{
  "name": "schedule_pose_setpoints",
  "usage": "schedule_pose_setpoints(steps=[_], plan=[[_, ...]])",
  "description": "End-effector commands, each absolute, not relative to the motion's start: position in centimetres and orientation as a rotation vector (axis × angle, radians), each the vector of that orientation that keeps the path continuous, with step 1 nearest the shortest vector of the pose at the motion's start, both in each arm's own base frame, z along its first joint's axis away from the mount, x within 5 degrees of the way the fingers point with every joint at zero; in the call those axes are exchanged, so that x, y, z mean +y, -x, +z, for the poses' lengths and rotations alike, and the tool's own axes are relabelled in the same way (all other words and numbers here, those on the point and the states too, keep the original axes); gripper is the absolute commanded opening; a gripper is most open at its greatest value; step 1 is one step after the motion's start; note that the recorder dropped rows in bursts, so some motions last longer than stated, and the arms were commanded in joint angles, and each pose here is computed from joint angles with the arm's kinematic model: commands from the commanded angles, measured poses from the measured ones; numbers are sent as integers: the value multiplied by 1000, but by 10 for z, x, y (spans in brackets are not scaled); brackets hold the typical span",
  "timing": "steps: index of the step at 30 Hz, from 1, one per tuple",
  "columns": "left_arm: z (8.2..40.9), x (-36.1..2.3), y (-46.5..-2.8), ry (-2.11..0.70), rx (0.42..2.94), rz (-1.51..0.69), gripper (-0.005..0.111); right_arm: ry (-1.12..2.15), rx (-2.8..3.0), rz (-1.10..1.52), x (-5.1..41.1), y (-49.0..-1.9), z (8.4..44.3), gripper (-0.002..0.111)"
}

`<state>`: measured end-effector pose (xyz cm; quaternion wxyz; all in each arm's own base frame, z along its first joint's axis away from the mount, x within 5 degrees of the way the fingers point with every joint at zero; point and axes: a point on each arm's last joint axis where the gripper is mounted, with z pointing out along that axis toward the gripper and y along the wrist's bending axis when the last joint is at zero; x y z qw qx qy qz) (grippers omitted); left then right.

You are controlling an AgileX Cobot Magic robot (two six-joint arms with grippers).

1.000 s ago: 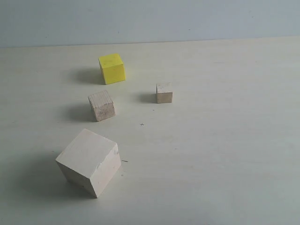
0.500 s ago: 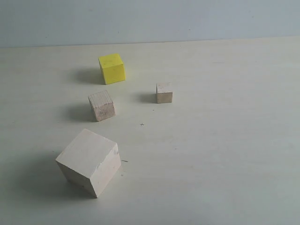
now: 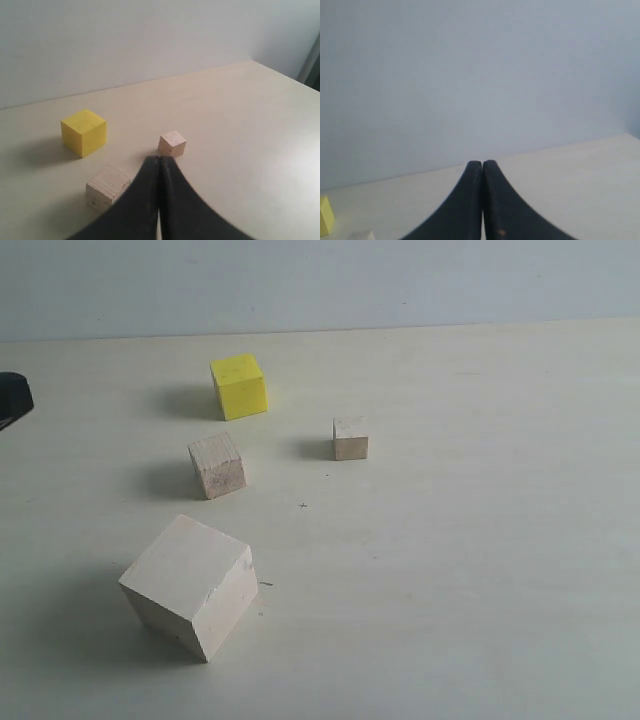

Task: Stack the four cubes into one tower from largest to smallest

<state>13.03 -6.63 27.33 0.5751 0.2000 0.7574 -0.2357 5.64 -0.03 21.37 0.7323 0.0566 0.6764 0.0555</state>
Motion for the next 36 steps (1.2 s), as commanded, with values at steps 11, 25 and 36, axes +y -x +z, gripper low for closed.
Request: schedule_pose_setpoints(steps=[11, 25, 36], plan=[[270, -77, -126, -527, 1817, -706, 0, -346, 1188, 301, -9, -50, 239, 0], [218, -91, -148, -448, 2237, -942, 0, -96, 1578, 314, 13, -46, 316, 0], [191, -92, -154, -504, 2347, -931, 0, 417, 1767, 552, 50, -55, 371, 0]])
